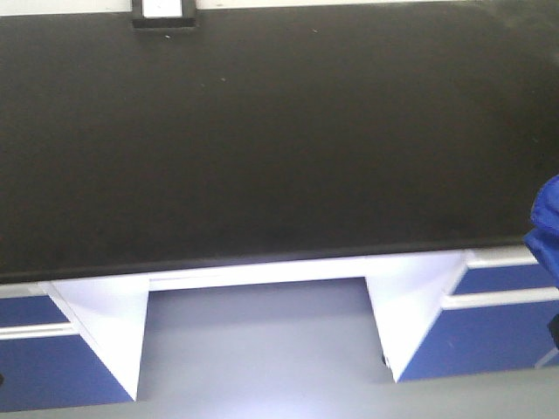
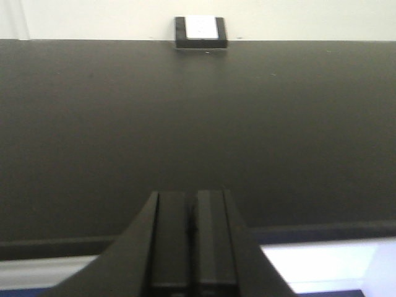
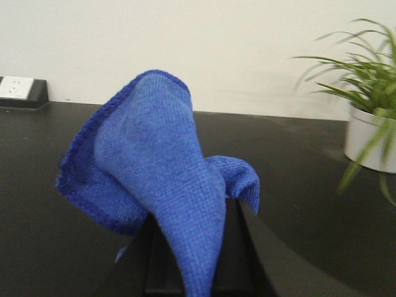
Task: Wipe right workspace with blue cloth
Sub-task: 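Drive the base to the other black counter holding the cloth, then lower the held blue cloth onto the counter with the right gripper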
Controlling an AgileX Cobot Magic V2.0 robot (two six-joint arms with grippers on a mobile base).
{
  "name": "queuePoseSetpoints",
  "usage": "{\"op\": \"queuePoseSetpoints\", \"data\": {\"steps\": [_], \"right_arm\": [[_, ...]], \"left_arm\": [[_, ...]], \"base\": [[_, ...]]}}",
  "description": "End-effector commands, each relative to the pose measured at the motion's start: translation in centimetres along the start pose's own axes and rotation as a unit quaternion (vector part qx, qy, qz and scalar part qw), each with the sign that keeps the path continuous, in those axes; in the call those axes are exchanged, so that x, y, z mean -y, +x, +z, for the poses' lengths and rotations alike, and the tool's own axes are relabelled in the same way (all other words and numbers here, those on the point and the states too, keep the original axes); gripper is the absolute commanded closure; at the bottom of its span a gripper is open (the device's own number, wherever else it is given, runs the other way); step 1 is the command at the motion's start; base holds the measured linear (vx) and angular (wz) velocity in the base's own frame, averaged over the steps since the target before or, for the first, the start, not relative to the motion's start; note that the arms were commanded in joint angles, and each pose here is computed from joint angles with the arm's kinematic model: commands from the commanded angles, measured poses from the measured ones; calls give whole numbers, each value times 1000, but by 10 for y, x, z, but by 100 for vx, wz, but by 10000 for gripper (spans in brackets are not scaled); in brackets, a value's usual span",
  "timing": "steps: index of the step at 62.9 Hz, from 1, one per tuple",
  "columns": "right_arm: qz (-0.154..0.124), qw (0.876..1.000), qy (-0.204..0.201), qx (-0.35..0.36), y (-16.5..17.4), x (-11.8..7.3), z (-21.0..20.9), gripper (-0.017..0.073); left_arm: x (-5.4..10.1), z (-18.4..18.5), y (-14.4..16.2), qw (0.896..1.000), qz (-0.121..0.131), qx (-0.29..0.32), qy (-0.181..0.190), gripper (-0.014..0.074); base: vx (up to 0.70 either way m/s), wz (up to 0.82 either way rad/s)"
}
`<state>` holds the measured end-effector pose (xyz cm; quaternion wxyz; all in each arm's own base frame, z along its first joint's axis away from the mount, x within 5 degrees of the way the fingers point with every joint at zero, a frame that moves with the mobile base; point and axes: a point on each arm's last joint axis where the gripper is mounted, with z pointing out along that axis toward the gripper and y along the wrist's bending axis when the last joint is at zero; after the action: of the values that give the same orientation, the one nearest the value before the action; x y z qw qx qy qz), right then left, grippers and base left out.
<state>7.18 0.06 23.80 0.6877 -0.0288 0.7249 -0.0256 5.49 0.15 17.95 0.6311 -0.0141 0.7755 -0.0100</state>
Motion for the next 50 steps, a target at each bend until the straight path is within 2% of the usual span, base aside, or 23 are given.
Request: {"op": "queuePoseSetpoints", "data": {"steps": [1,26,50], "right_arm": [[-3,999,16,47,-17,3,0,559],[-3,999,16,47,-17,3,0,559],[-3,999,16,47,-17,3,0,559]], "left_arm": [[1,1,2,999,-3,31,9,599],[1,1,2,999,-3,31,9,599],[1,1,2,999,-3,31,9,599]], "base": [[39,33],[34,22],[15,3]]}}
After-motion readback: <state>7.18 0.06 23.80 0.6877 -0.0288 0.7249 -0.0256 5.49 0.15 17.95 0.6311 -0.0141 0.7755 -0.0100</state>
